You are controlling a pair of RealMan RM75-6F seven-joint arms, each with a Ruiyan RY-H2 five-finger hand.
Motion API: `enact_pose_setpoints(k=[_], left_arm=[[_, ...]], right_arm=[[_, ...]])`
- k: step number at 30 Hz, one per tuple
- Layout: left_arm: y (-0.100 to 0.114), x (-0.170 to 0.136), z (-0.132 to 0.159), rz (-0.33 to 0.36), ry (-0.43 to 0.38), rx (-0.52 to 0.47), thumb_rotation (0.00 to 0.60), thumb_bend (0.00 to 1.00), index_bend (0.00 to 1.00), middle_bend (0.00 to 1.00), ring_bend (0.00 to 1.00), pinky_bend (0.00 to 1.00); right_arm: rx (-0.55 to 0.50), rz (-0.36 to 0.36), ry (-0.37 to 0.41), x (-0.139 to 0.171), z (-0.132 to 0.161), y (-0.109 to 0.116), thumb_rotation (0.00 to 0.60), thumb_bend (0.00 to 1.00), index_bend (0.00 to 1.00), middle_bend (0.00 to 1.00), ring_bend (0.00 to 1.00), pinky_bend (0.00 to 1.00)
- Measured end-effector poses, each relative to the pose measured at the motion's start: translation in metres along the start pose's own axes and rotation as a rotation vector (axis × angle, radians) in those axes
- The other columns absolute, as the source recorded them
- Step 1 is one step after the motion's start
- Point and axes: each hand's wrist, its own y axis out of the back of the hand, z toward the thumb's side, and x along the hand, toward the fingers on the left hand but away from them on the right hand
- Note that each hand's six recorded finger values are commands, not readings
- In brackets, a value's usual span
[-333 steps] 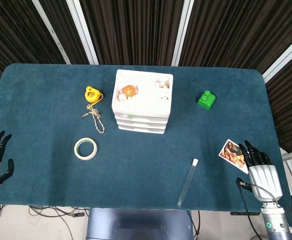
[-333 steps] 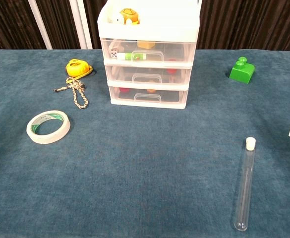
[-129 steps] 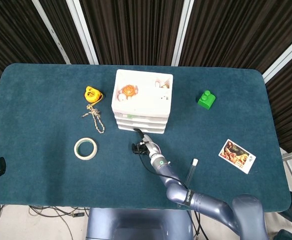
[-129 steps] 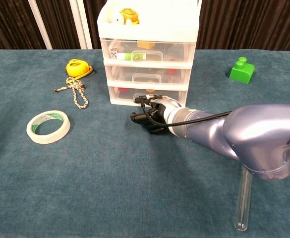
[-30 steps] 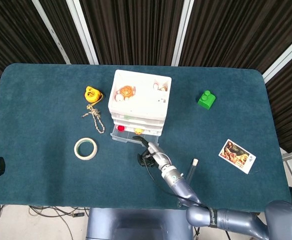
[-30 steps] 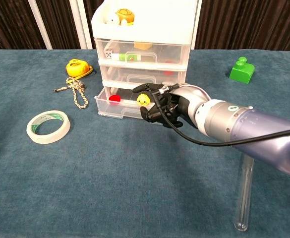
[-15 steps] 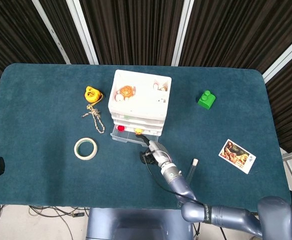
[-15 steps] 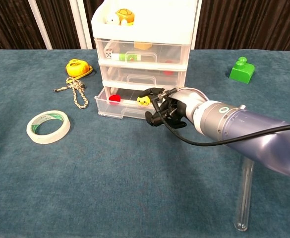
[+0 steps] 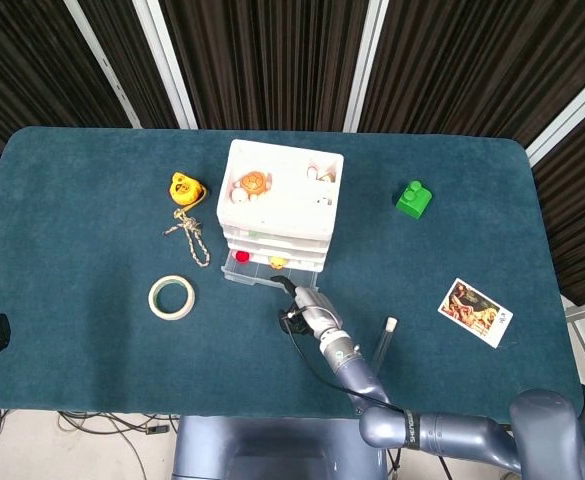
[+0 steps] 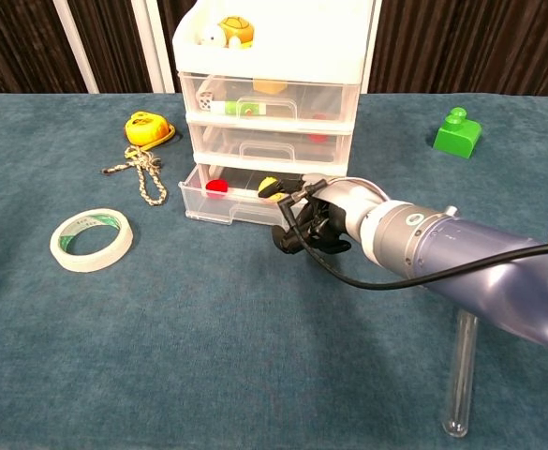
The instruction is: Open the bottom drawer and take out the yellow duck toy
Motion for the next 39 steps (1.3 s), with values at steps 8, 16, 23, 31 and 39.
enact_pose_setpoints(k=[8,16,23,31,39], left_arm=[[0.0,0.0,-0.001,-0.001,0.001,-0.001,0.6,0.58,0.04,0.0,0.0,0.0],[0.0,0.0,-0.001,-0.001,0.001,-0.001,0.6,0.58,0.04,0.0,0.0,0.0],[0.0,0.0,-0.001,-0.002,0.003,-0.001,0.6,0.58,0.04,0.0,0.0,0.0],[0.0,0.0,-0.001,-0.001,0.004,0.0,0.6,0.58,0.04,0.0,0.0,0.0],[0.0,0.0,-0.001,-0.002,0.004,0.003,0.6,0.58,0.04,0.0,0.0,0.0]], right_arm=[[0.006,0.002,-0.007,0.0,0.001,-0.001,0.6,0.66,0.18,1.0,1.0,1.0],[0.001,0.037,-0.003,0.001,0.004,-0.004,0.6,0.66,0.24,1.0,1.0,1.0],[0.002,0.053,0.003,0.004,0.006,-0.004,0.6,0.66,0.26,1.0,1.0,1.0],[0.007,0.092,0.006,0.01,0.007,-0.006,0.6,0.66,0.27,1.0,1.0,1.0],[0.006,0.112,0.009,0.018,0.005,-0.006,0.6,0.66,0.27,1.0,1.0,1.0]])
